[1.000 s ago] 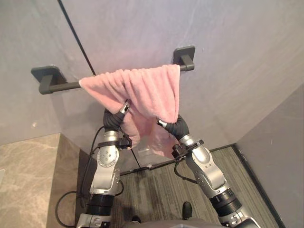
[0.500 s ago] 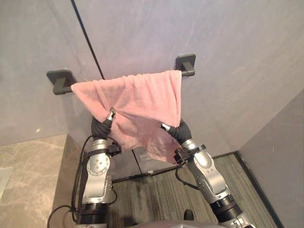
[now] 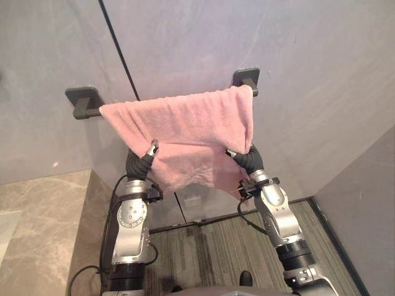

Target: Organize washtable

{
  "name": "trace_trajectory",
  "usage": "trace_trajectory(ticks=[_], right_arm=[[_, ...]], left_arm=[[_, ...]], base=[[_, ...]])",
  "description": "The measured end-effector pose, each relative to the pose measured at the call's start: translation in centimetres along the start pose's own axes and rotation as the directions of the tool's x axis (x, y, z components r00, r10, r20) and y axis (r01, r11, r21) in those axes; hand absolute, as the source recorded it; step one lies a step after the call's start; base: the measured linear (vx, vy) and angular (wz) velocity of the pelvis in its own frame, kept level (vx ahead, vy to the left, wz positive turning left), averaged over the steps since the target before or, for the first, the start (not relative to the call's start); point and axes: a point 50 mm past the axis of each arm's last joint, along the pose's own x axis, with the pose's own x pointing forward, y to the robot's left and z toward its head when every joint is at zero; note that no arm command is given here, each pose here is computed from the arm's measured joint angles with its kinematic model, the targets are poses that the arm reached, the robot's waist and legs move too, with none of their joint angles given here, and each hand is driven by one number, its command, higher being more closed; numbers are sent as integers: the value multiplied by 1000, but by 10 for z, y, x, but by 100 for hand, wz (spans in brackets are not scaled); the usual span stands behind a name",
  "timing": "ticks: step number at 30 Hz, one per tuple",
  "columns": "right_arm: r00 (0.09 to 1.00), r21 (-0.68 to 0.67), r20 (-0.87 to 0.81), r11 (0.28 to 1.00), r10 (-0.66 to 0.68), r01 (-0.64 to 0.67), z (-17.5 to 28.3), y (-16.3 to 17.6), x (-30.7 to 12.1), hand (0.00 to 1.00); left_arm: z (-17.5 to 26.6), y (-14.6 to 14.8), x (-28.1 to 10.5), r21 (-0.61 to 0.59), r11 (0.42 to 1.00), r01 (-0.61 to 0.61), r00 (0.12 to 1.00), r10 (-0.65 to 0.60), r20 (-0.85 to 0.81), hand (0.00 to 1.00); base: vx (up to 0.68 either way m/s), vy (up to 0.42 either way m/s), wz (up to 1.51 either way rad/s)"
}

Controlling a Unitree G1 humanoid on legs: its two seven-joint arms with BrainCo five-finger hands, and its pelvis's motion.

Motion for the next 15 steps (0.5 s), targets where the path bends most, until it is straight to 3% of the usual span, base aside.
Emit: trace_trajectory(ticks=[4, 5, 11, 15], right_arm=[[1000, 11, 9, 1000, -5, 5, 2, 2, 2, 100], [1000, 10, 13, 1000, -5, 5, 3, 1, 3, 0], [994, 38, 15, 994, -104, 103, 3, -13, 4, 0], [980, 63, 22, 978, -198, 197, 5, -34, 0, 0]], left_arm=[[3, 0, 1, -2, 1000, -2, 1000, 2, 12, 100], [4, 0, 1, -4, 1000, -2, 1000, 2, 18, 0], [4, 11, 0, -12, 997, -72, 997, 72, 14, 0], [0, 37, -6, 11, 979, -202, 979, 202, -8, 0]], base=[[7, -1, 4], [0, 0, 0], [0, 0, 0], [0, 0, 0]])
